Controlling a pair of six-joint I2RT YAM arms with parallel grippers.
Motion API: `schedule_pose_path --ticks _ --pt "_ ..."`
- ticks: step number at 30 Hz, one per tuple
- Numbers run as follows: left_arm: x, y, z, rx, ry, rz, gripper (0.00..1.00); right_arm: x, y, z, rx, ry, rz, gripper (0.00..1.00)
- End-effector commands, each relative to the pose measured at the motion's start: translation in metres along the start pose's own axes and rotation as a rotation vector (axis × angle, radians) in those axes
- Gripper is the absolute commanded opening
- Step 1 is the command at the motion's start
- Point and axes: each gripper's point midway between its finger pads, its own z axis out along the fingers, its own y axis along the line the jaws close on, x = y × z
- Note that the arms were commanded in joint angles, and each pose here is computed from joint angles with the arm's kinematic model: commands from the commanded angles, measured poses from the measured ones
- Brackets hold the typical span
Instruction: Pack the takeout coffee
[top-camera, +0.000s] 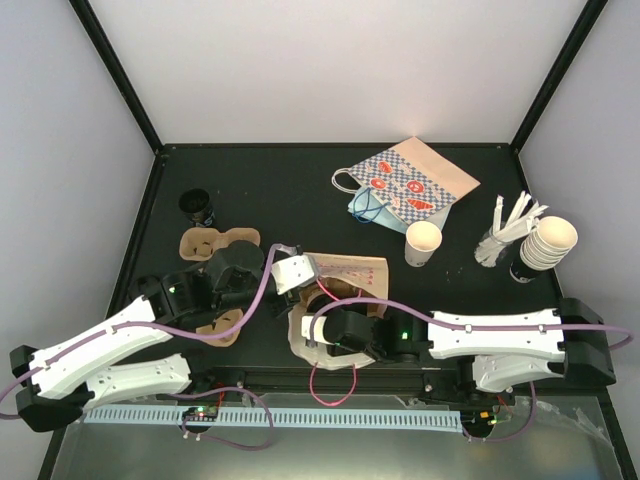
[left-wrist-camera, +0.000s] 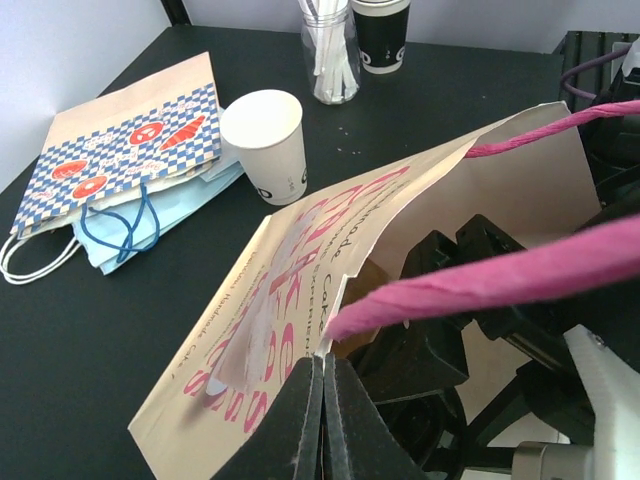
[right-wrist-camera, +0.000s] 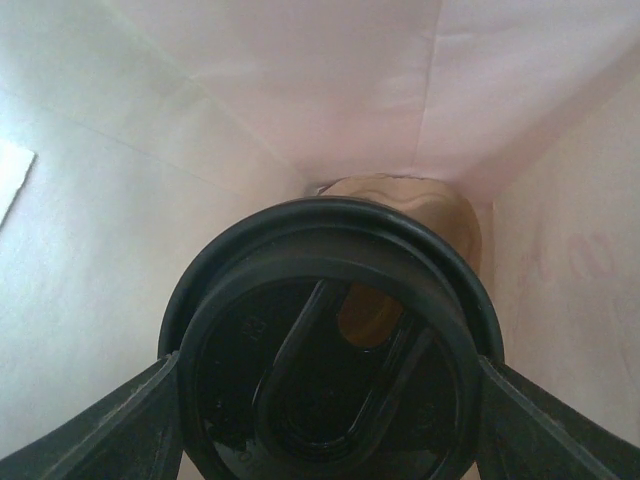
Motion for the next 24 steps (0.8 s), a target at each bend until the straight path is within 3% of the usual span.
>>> schedule_pose_path --ticks 1,24 --pt "-0.019 -0.006 -0.011 0.031 -0.085 -0.017 0.02 0.005 -0.004 0.007 0.044 0.023 0.008 0.50" --pt "-0.021 -0.015 -0.014 0.081 -0.122 -0.082 0.02 0.014 -0.001 0.018 0.067 0.072 -0.022 0.50"
